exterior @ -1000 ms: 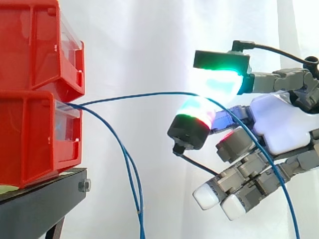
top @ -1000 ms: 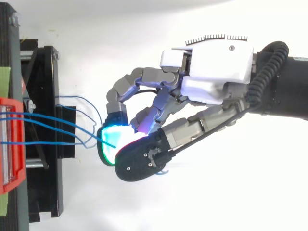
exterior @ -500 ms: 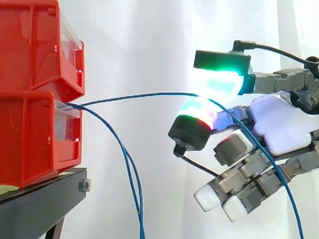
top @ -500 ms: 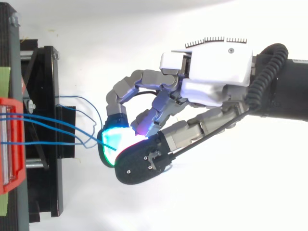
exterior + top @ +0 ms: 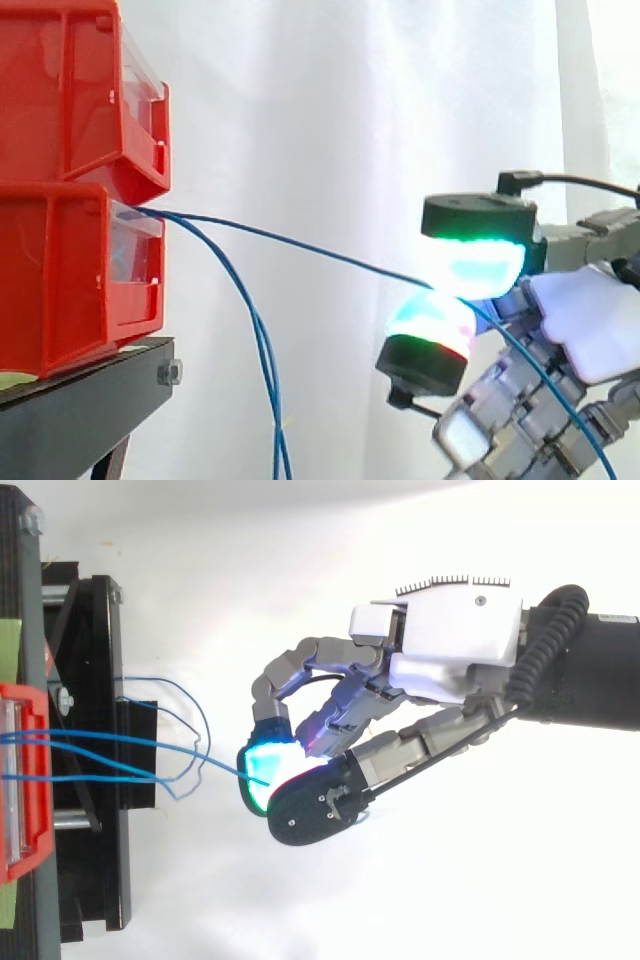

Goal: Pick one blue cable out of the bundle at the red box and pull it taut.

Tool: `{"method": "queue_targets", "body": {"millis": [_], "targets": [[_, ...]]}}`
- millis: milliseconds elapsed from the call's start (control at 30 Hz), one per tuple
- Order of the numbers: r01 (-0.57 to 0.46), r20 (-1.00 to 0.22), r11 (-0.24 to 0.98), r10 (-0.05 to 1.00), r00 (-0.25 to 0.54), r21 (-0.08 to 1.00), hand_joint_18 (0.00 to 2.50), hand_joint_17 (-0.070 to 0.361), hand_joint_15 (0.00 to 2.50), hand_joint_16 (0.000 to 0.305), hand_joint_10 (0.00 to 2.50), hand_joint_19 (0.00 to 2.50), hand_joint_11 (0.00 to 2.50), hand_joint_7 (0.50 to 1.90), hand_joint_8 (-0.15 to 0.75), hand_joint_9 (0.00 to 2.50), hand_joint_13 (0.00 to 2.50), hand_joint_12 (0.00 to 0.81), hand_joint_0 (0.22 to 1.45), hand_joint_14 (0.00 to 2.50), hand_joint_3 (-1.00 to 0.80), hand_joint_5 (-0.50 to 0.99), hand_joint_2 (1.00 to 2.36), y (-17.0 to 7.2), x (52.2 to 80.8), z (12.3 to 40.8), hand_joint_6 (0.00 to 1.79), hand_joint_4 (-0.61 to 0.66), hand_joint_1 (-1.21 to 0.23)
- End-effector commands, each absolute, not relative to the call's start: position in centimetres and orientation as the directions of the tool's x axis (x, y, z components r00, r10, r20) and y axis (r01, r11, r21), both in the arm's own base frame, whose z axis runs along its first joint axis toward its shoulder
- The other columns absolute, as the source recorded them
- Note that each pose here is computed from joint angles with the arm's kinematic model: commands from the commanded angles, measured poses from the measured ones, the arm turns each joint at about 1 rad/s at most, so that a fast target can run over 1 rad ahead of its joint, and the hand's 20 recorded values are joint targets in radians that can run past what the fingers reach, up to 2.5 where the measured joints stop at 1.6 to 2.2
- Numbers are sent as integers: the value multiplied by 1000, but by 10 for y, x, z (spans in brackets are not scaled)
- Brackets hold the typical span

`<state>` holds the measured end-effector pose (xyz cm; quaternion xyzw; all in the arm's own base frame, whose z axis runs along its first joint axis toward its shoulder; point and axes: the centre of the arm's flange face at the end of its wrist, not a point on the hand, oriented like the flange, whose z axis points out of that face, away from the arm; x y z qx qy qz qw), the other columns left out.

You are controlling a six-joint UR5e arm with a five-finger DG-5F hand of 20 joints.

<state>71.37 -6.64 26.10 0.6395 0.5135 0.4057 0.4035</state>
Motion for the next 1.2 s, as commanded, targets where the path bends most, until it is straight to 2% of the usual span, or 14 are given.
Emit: {"method": "queue_targets", "body": {"millis": [0, 200, 467, 567, 733, 1167], "targets": [[336, 101, -144, 985, 142, 931, 598, 91, 259, 40, 8, 246, 360, 1219, 260, 664, 643, 341, 728, 8, -90, -183, 1025, -67, 711, 253, 960, -344, -780], [340, 81, -122, 988, 132, 933, 550, 99, 199, 44, 4, 211, 165, 1259, 221, 512, 536, 338, 718, 7, -79, -180, 1025, -67, 710, 253, 954, -351, -786], [366, 70, -118, 988, 141, 923, 518, 101, 198, 45, 4, 238, 168, 1257, 215, 488, 483, 334, 711, 6, -79, -179, 1024, -70, 701, 234, 953, -353, -789], [326, 80, -121, 987, 137, 937, 515, 102, 198, 45, 4, 244, 173, 1252, 214, 489, 467, 331, 711, 6, -82, -179, 1023, -70, 703, 226, 953, -349, -790], [287, 87, -124, 987, 137, 950, 506, 102, 195, 45, 4, 256, 173, 1255, 216, 486, 448, 329, 709, 6, -83, -180, 1024, -72, 708, 228, 953, -342, -790], [285, 88, -124, 987, 137, 951, 505, 103, 203, 46, 4, 255, 195, 1264, 219, 491, 444, 329, 708, 6, -81, -181, 1023, -72, 708, 228, 952, -336, -790]]}}
